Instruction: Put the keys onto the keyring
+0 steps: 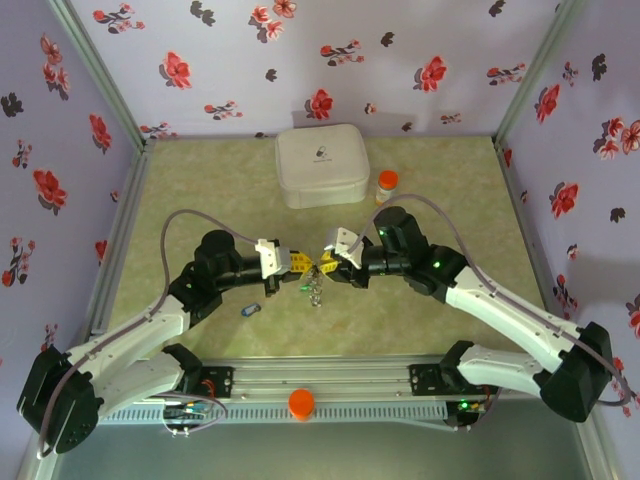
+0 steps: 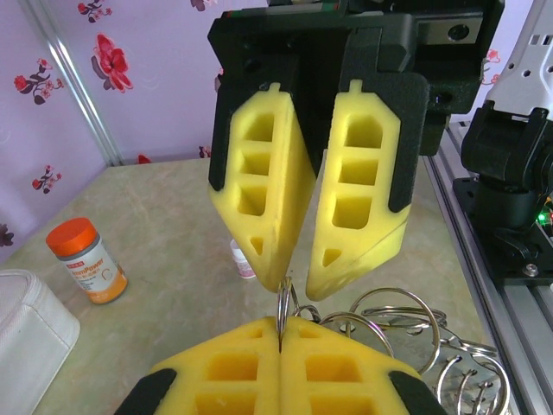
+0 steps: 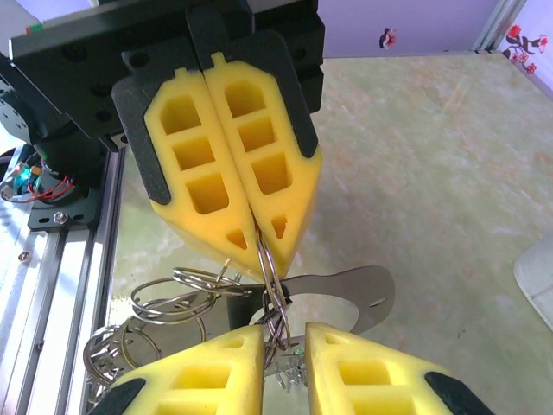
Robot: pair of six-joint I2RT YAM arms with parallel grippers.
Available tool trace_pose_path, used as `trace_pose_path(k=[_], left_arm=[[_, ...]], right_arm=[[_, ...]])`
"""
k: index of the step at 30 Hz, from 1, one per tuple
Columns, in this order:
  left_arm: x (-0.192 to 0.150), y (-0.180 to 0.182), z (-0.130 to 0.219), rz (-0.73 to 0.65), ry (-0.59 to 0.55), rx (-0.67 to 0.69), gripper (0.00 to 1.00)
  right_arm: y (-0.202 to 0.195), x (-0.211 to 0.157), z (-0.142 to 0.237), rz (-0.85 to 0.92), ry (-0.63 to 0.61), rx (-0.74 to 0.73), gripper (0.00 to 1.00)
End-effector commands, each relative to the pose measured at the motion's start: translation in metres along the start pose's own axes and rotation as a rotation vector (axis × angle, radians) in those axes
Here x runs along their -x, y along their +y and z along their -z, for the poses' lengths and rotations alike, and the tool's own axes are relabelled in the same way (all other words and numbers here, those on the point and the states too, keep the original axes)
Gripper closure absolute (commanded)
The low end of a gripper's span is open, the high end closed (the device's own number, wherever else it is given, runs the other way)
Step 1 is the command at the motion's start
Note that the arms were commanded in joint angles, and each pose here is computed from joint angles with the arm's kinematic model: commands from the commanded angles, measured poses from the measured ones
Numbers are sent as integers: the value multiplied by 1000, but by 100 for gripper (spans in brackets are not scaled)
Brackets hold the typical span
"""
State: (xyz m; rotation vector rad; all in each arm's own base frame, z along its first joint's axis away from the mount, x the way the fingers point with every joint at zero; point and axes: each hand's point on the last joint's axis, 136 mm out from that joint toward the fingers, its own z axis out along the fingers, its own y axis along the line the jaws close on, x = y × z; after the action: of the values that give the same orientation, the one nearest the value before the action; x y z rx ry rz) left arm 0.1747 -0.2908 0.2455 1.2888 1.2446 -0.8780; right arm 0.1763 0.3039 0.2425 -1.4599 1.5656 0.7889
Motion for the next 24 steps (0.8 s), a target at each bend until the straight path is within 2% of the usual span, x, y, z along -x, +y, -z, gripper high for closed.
trace_pose_path(k=[1, 5, 9, 18, 24], left_arm=[[18, 1, 4, -37, -61, 2, 100], [19, 1, 5, -39, -62, 1, 100], [20, 0, 5, -35, -64, -3, 100], [31, -2, 5, -21, -99, -26, 100], [33, -1, 4, -27, -104, -27, 100]], right_arm=[[0, 2, 2, -1, 3, 7, 84], [-1, 4, 2, 2, 0, 5, 94], [-4, 2, 2, 3, 18, -12, 99], [-9, -16, -12, -31, 100, 2, 100], [-8, -17, -12, -38, 104, 15, 100]])
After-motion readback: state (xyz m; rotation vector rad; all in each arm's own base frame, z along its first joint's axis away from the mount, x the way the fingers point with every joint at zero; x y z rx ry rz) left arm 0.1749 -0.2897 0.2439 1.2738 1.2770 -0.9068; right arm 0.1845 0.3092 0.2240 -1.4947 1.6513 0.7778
